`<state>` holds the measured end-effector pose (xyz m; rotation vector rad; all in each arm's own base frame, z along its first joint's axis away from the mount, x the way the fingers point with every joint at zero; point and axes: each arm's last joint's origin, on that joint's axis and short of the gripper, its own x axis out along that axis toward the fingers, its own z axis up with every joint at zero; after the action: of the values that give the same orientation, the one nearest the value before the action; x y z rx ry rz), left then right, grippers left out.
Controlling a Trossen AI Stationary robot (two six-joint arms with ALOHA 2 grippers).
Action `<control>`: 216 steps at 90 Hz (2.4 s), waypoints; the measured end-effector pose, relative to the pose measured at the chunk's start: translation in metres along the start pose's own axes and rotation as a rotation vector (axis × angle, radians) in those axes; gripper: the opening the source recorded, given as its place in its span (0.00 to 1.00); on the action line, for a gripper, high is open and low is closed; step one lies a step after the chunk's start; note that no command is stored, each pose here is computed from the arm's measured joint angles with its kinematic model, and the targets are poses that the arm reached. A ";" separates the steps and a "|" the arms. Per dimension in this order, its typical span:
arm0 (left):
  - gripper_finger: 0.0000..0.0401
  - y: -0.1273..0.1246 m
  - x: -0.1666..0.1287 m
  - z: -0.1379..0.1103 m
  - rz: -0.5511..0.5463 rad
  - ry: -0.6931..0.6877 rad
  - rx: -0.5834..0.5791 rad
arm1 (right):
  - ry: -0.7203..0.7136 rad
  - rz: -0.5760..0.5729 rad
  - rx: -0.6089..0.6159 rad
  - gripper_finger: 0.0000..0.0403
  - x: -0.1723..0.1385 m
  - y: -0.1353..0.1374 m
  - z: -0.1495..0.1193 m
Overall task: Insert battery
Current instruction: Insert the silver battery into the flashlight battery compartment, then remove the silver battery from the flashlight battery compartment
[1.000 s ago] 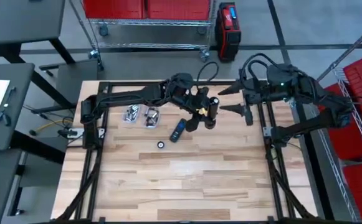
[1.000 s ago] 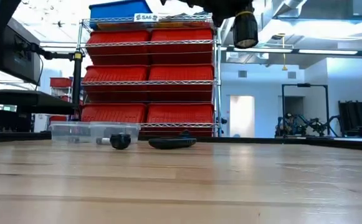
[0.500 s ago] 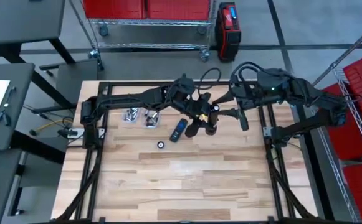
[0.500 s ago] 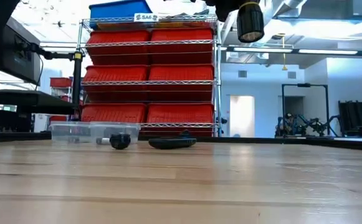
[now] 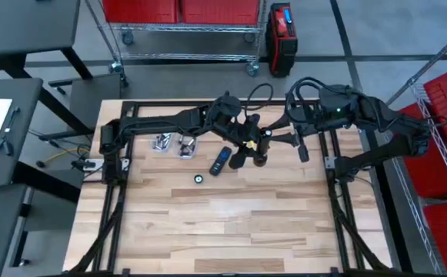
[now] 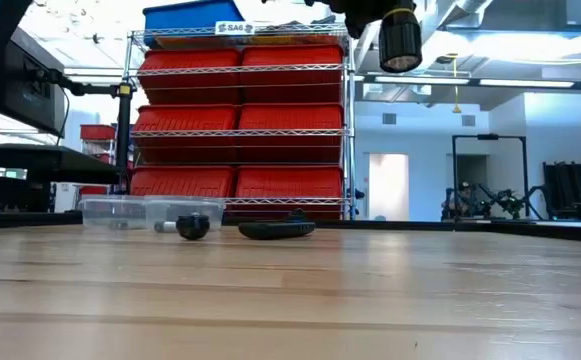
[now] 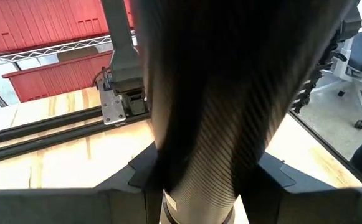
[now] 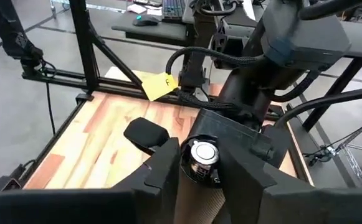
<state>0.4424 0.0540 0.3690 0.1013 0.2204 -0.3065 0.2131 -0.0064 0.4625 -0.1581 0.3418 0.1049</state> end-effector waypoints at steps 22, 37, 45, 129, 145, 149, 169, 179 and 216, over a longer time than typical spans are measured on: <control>0.33 0.000 0.001 -0.001 0.000 0.002 0.004 | -0.003 -0.013 -0.017 0.07 0.000 -0.001 0.000; 0.33 0.000 0.000 0.000 0.006 0.001 0.015 | -0.036 -0.034 0.001 0.07 -0.004 -0.002 0.006; 0.33 0.001 -0.001 0.001 0.013 -0.002 0.016 | -0.045 -0.064 0.003 0.07 -0.007 -0.004 0.009; 0.33 0.001 -0.001 -0.002 0.018 0.020 0.005 | -0.030 -0.084 0.009 0.07 0.007 -0.008 0.013; 0.33 0.001 0.000 -0.002 0.017 0.019 0.009 | 0.022 -0.079 0.024 0.09 0.009 -0.009 0.008; 0.33 0.002 0.000 -0.002 0.018 0.018 0.008 | 0.020 -0.080 0.037 0.12 0.009 -0.009 0.008; 0.33 0.002 0.000 -0.001 0.018 0.011 0.004 | 0.001 -0.096 0.066 0.35 0.002 -0.011 0.012; 0.33 0.002 0.000 -0.001 0.019 0.006 0.007 | -0.048 -0.104 0.061 0.44 -0.008 -0.012 0.023; 0.33 0.003 0.000 -0.001 0.065 0.018 -0.002 | -0.025 -0.099 0.142 0.50 -0.010 -0.012 0.025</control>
<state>0.4426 0.0569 0.3679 0.1087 0.2353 -0.2405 0.2136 -0.0145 0.4910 -0.0334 0.3151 -0.0150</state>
